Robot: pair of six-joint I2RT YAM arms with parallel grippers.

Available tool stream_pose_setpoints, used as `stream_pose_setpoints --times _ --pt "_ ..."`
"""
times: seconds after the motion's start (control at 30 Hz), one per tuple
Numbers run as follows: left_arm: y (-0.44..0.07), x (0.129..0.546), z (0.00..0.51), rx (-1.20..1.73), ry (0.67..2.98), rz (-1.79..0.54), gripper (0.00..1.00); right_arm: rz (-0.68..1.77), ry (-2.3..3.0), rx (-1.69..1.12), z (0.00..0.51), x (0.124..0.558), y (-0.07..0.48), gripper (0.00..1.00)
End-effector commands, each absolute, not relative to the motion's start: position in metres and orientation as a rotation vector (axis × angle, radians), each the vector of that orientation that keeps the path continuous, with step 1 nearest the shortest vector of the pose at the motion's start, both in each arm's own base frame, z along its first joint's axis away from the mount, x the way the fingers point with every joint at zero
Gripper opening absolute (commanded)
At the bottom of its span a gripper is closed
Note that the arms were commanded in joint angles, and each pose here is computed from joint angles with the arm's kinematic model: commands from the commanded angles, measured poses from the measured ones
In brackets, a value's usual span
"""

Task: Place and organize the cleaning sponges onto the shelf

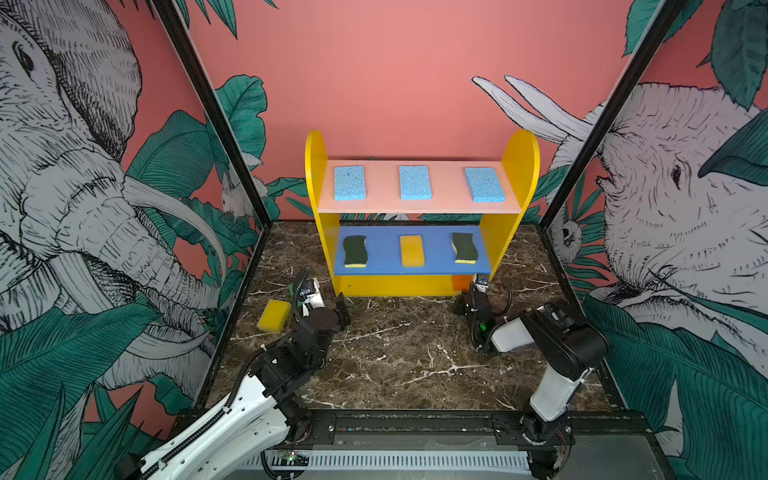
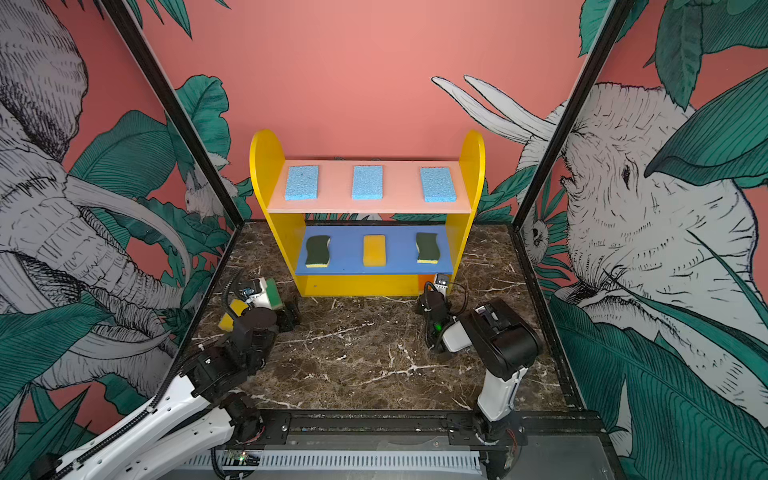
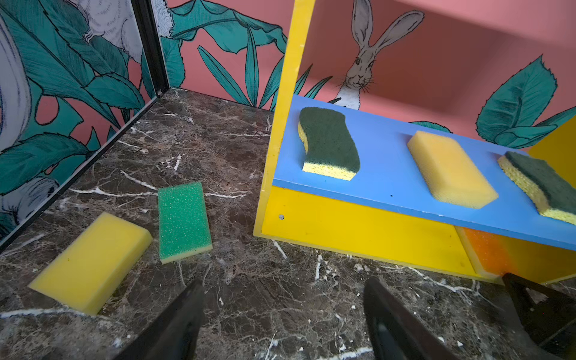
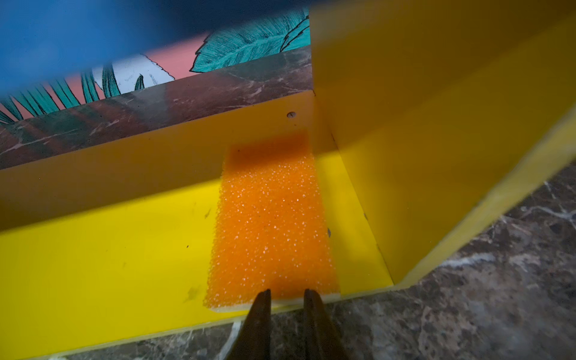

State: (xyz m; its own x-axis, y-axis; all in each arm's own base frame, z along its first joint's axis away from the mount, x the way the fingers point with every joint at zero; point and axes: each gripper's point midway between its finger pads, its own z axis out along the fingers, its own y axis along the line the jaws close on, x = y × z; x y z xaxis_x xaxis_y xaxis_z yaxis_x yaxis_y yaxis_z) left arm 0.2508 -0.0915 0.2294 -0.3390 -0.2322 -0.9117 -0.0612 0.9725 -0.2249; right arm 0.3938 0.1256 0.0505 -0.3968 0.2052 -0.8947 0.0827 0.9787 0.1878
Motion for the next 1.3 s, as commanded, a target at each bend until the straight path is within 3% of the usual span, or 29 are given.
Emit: stream_pose_setpoints --times 0.0,1.27 --pt "-0.087 0.251 0.232 -0.239 1.898 -0.167 0.81 0.116 1.964 0.194 0.053 0.403 0.125 0.22" --pt "-0.087 0.25 0.225 -0.246 1.92 -0.168 0.81 0.12 1.958 0.089 0.062 0.411 0.142 0.22"
